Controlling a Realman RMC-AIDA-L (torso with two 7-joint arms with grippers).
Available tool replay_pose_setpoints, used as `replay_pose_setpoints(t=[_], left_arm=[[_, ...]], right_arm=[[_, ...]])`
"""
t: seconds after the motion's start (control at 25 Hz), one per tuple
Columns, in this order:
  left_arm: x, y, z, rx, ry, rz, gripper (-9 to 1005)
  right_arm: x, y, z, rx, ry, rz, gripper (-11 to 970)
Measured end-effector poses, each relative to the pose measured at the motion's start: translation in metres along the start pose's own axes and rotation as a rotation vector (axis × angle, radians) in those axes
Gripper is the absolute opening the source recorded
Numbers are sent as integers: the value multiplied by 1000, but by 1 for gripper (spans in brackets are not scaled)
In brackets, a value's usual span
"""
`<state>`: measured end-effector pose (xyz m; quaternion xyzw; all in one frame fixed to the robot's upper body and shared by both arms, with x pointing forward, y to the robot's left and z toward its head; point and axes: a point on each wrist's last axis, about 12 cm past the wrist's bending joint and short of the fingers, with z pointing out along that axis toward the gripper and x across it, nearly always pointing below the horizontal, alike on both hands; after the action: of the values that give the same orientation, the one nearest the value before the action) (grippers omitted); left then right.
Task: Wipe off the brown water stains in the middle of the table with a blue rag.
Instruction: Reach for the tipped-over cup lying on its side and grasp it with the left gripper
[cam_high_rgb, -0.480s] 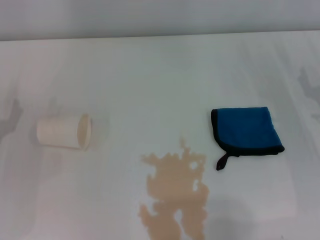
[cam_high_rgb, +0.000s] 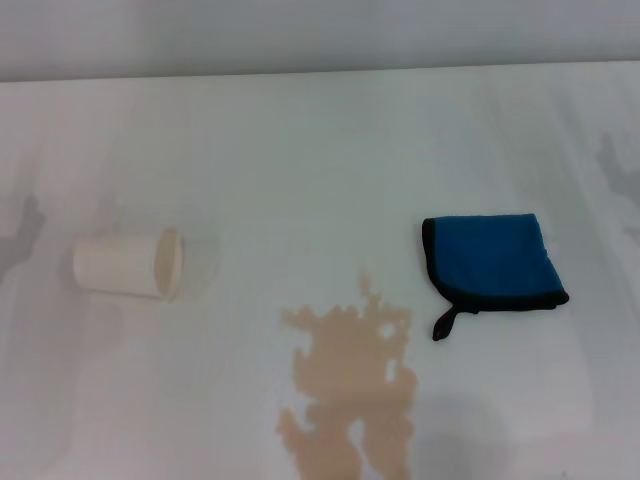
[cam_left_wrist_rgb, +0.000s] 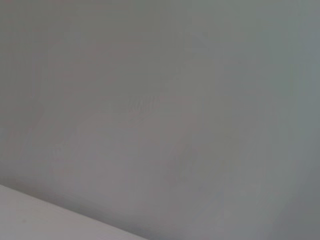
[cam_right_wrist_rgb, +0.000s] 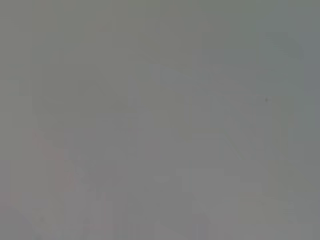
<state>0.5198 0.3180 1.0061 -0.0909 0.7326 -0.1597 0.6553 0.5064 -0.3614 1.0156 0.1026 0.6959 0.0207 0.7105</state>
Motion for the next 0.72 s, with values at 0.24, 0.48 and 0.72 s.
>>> replay_pose_setpoints(t=[0.24,0.48,0.72], left_arm=[[-13,-6,13,51,-33,-10,877],[-43,-14,35,158,-80,-17,875],[-78,-27,57,379,-28,184,874]], right_arm=[[-6,-1,6,-5,-23,-14,857],[-10,-2,10,14,-44,-4,857],[-11,-2,13,23,-53,4,857]])
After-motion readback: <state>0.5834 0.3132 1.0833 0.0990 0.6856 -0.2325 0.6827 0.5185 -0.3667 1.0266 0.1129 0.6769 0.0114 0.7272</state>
